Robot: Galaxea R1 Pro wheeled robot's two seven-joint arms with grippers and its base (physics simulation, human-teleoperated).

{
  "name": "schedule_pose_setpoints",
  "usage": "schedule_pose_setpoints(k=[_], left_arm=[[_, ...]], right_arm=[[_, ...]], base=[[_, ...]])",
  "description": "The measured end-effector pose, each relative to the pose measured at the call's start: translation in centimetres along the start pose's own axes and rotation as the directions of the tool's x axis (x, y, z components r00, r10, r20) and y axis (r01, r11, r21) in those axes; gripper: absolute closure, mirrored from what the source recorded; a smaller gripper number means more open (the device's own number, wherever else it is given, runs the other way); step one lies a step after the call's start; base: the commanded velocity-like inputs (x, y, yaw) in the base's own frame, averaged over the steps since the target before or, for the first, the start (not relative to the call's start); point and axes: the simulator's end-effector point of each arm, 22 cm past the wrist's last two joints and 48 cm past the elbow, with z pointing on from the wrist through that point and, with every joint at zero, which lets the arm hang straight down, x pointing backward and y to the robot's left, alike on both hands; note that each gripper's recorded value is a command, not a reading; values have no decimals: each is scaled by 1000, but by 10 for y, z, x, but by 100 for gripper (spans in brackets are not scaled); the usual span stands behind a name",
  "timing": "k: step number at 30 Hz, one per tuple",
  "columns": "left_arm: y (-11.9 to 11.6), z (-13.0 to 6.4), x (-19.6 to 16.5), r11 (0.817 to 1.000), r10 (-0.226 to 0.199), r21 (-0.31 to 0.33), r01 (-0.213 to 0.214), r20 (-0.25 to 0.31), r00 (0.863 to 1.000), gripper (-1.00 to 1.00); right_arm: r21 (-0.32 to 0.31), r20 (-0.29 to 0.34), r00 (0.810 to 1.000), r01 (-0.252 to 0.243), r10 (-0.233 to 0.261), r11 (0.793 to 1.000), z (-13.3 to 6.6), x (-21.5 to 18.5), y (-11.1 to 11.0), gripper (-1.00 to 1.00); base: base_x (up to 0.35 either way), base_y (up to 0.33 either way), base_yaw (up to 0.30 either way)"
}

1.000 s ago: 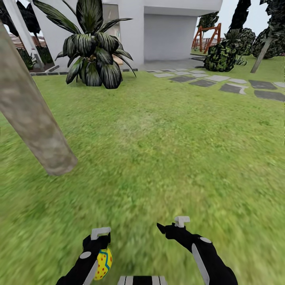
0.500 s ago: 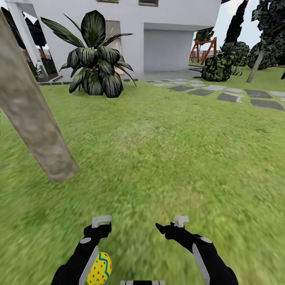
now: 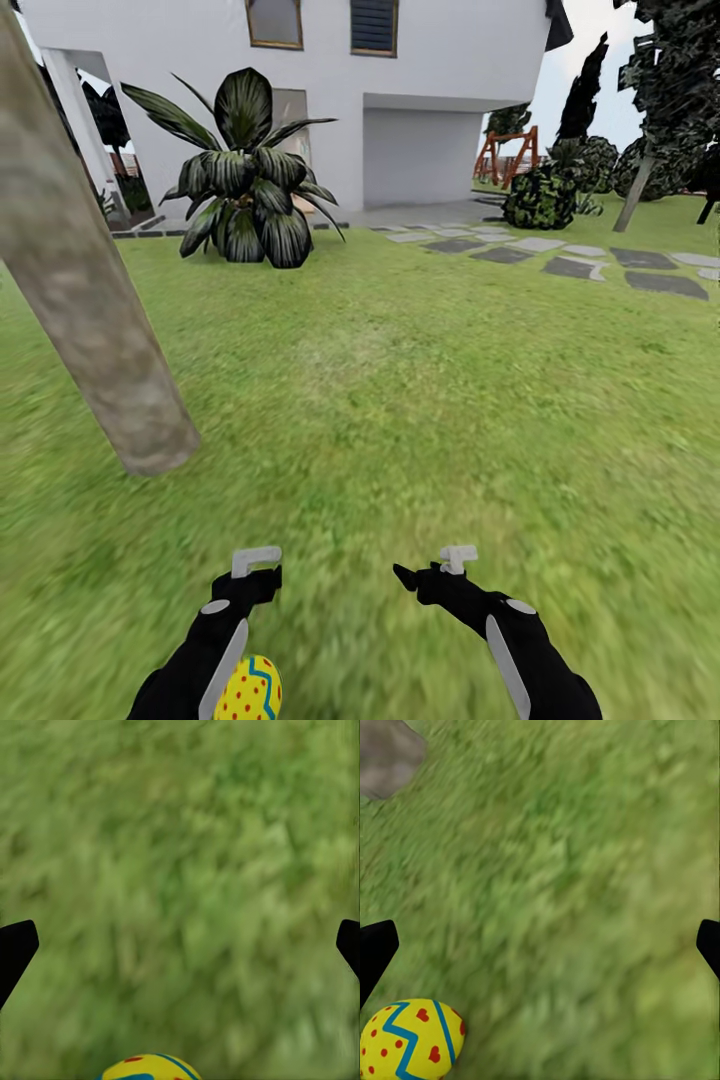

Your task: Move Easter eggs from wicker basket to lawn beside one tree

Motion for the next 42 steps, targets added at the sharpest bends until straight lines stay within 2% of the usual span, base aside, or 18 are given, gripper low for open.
schedule_pose_setpoints(k=[13,23,42], left_arm=[[3,-12,-20,1000,0,-8,0,42,999,-100],[2,-24,-39,1000,-2,-5,3,83,997,-100],[1,-44,-66,1000,-6,-1,6,125,992,-100]], right_arm=[[2,42,999,33,-33,999,-15,-25,3,-100],[-2,79,995,56,-55,998,-24,-44,12,-100],[-9,135,987,89,-86,996,-43,-78,30,-100]], base=[[0,0,0],[0,0,0],[0,0,0]])
